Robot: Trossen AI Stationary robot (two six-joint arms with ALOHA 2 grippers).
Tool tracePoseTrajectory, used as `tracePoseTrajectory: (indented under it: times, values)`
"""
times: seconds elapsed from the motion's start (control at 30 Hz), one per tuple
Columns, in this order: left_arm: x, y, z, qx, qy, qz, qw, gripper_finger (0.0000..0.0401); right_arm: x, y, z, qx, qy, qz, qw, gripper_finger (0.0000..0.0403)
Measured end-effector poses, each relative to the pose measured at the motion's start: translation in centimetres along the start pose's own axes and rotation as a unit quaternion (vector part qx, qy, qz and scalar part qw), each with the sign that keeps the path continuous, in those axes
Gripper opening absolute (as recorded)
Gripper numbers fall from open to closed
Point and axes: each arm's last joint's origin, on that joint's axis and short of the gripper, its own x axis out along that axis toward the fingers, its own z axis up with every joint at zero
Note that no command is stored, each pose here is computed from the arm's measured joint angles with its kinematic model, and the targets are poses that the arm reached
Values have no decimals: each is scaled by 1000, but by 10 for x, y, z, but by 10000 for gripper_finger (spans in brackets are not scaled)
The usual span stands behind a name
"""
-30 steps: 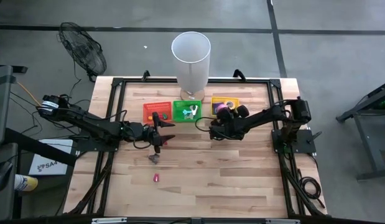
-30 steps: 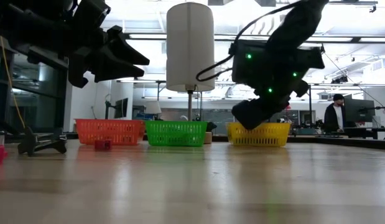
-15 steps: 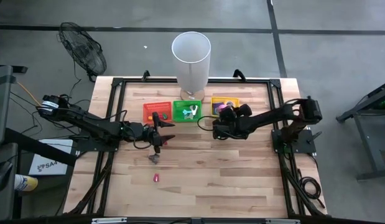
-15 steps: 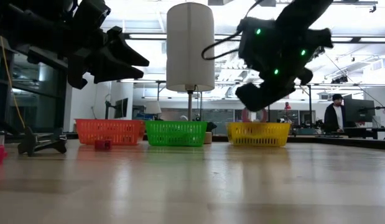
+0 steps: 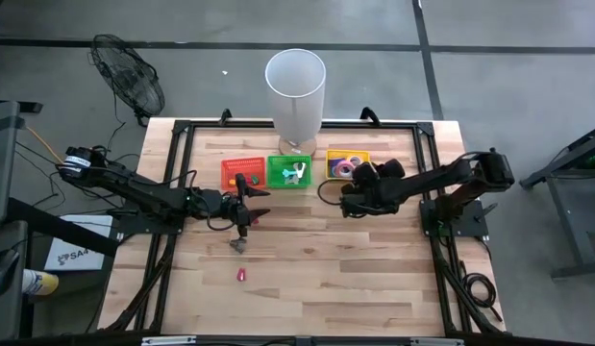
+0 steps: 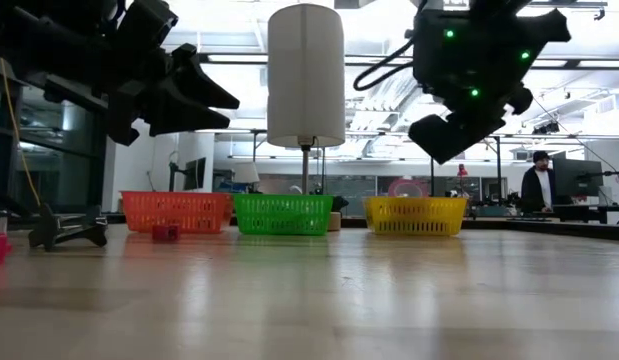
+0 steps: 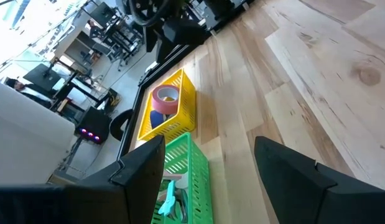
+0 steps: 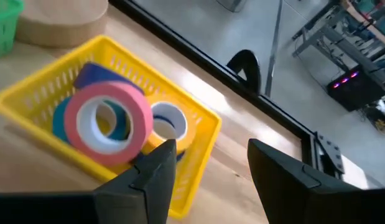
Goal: Pick and place Stapler, Stapler remover, tape
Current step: Put the black staple remover into the green bin
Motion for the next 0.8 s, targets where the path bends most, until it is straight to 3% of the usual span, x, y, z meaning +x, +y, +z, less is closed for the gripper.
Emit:
tracePoseTrajectory:
  times: [0.3, 0.43, 0.63, 0.8]
  values:
    - [-1, 0, -1, 2, 8, -5, 1000, 243, -22, -13, -26, -27, -6, -21, 999, 191]
    - [-6, 4, 0, -5, 6, -3, 1000, 243, -25, -22, -54, 14, -24, -5, 1000, 191]
    - [-13, 9, 2, -24, 4, -2, 1000, 243, -18, -36, -94, 103, -24, 92, 990, 191]
    - [-14, 9, 2, -28, 5, -3, 1000, 243, -13, -47, -108, 152, -28, 211, 965, 188]
